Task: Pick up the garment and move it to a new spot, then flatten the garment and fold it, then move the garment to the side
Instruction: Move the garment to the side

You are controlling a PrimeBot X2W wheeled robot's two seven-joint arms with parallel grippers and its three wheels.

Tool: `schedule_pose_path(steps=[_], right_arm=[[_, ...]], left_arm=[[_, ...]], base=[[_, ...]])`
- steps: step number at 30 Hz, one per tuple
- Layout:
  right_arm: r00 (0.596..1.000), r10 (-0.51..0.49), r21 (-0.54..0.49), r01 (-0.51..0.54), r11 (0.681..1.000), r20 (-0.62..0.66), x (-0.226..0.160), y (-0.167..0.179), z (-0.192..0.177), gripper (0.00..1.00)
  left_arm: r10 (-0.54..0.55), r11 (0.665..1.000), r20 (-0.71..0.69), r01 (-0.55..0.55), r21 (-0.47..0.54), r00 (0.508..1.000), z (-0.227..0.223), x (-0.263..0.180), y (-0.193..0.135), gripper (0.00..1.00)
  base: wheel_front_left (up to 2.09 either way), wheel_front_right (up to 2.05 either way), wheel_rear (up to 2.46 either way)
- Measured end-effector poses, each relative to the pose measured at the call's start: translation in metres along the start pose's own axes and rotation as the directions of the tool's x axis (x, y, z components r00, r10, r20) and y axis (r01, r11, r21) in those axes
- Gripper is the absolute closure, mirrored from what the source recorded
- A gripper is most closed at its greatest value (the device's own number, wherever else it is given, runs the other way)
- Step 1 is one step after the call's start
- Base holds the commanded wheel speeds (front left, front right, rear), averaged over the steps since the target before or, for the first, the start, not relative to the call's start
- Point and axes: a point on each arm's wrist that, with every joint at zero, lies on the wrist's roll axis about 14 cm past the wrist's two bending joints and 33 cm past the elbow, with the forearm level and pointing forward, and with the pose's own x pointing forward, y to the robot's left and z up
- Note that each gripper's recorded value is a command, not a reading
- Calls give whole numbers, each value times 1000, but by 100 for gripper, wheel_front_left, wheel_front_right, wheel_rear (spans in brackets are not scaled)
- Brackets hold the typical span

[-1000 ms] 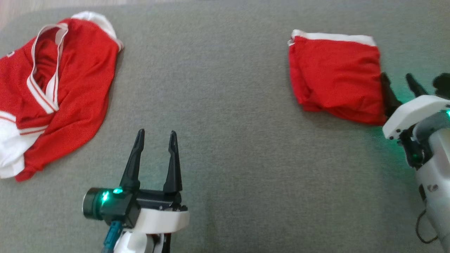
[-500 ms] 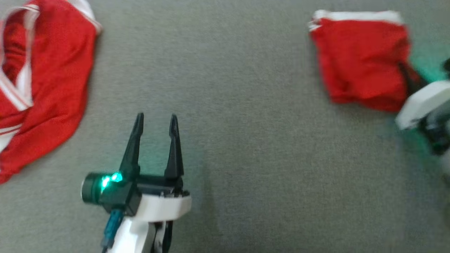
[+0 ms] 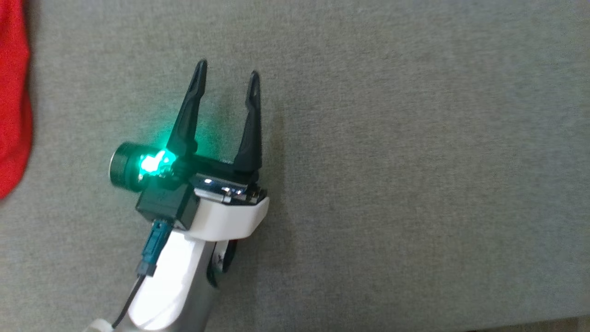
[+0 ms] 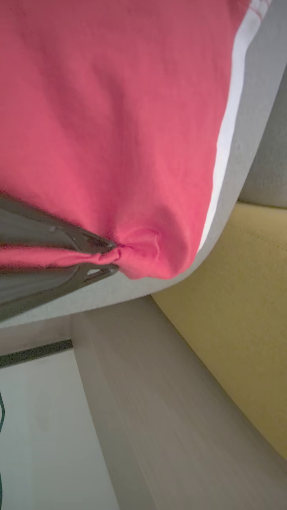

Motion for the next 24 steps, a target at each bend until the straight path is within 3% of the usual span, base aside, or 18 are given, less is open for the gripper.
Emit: schedule_pose_path(steps=[1, 2, 3, 6, 10, 14, 19, 24], right_arm=[[1000, -21, -20, 21, 1000, 0, 5, -6, 1, 100], [999, -41, -23, 41, 999, 1, 9, -11, 1, 42], [999, -52, -36, 52, 998, 3, 14, -12, 1, 4], [998, -59, -76, 60, 995, 17, 22, -5, -1, 0], [993, -43, -95, 54, 994, 114, 22, 12, 25, 0], [963, 28, -13, -25, 1000, 268, 11, 69, 71, 0], [882, 143, 119, -218, 969, 450, -49, 161, 108, 0], [829, 196, 228, -358, 905, 523, -119, 205, 109, 0]], left_arm=[[-2, 1000, -2, 2, -4, 1000, -3, 3, 0, 0], [-3, 1000, -3, 3, -11, 1000, -6, 5, 0, 0], [3, 1000, -5, -3, -17, 1000, -8, 7, 1, 0], [8, 1000, -2, -8, -24, 1000, -9, 7, 3, 0], [16, 1000, 11, -15, -9, 1000, 1, 5, 3, 0], [45, 999, 14, -45, 11, 999, 11, -5, 8, 0], [117, 993, 1, -117, 21, 993, 21, -30, 20, 0], [190, 980, 23, -191, 52, 982, 40, -54, 33, 0]], base=[[0, 0, 0], [0, 0, 0], [0, 0, 0], [0, 0, 0], [0, 0, 0], [0, 0, 0], [0, 0, 0], [0, 0, 0]])
